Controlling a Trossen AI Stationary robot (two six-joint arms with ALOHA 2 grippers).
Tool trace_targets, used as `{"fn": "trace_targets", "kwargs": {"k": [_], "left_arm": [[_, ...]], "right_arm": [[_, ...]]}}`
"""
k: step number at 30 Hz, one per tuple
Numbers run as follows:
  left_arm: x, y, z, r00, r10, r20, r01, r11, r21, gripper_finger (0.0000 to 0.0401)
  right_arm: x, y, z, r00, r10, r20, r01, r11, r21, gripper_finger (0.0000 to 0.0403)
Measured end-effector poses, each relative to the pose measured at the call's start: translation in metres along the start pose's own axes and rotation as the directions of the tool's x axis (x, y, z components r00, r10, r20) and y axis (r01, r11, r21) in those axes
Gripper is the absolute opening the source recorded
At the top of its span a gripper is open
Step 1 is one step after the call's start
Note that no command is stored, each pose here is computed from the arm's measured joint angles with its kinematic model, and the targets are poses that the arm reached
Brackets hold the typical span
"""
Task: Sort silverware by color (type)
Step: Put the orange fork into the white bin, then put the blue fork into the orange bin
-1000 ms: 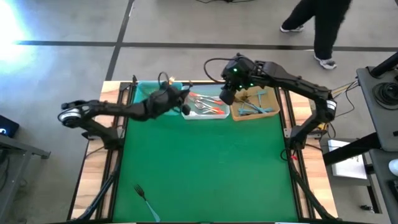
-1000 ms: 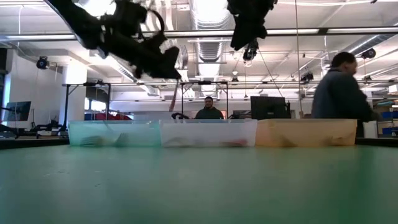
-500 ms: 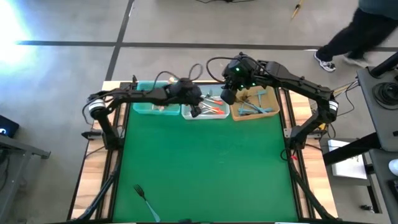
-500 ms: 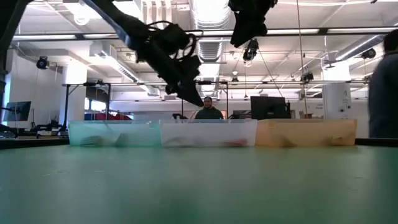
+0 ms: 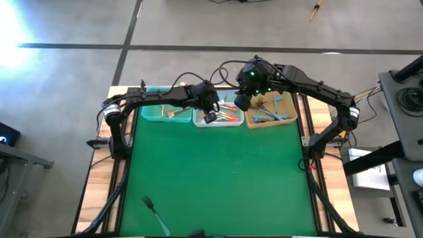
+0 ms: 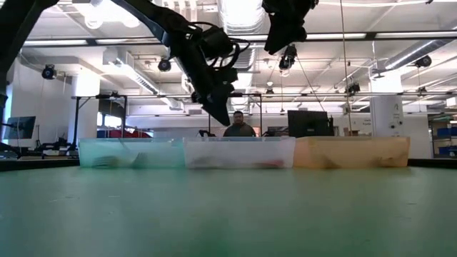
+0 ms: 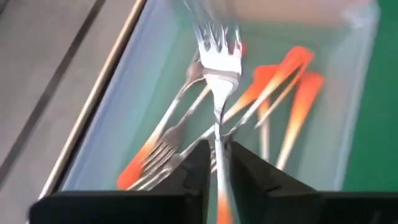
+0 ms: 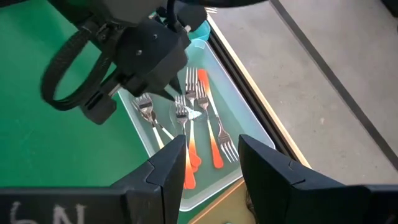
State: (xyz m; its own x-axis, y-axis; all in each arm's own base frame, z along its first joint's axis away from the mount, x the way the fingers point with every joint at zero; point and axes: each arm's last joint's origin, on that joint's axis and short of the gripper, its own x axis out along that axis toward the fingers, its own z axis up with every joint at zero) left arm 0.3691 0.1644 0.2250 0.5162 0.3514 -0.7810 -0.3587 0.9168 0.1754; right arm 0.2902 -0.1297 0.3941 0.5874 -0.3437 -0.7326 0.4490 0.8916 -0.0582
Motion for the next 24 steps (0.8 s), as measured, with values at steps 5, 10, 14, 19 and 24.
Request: {"fn": "trace_targets", "kwargs": {"k": [5, 10, 14, 19, 24], "left_arm": [[-0.003, 0.001, 0.000, 1.000, 0.022, -0.007, -0.023, 0.999, -0.045, 0.0090], [-0.021, -0.013, -0.015, 0.983, -0.065, -0.174, 0.053, 0.996, -0.075, 0.0148], [-0.058, -0.045, -0.027, 0.958, -0.101, -0.270, 0.084, 0.994, -0.075, 0.0181], [-0.112, -0.096, -0.055, 0.973, -0.015, -0.231, -0.013, 0.993, -0.118, 0.0208], [-0.156, -0.132, -0.101, 0.969, -0.022, -0.245, -0.078, 0.918, -0.389, 0.0230]], "right_arm": [[0.000, 0.000, 0.000, 1.000, 0.000, 0.000, 0.000, 1.000, 0.000, 0.0139], [0.000, 0.000, 0.000, 1.000, 0.000, 0.000, 0.000, 1.000, 0.000, 0.0139], [0.000, 0.000, 0.000, 1.000, 0.000, 0.000, 0.000, 1.000, 0.000, 0.0139], [0.000, 0.000, 0.000, 1.000, 0.000, 0.000, 0.000, 1.000, 0.000, 0.0139], [0.000, 0.000, 0.000, 1.000, 0.001, 0.000, -0.001, 1.000, 0.000, 0.0139]]}}
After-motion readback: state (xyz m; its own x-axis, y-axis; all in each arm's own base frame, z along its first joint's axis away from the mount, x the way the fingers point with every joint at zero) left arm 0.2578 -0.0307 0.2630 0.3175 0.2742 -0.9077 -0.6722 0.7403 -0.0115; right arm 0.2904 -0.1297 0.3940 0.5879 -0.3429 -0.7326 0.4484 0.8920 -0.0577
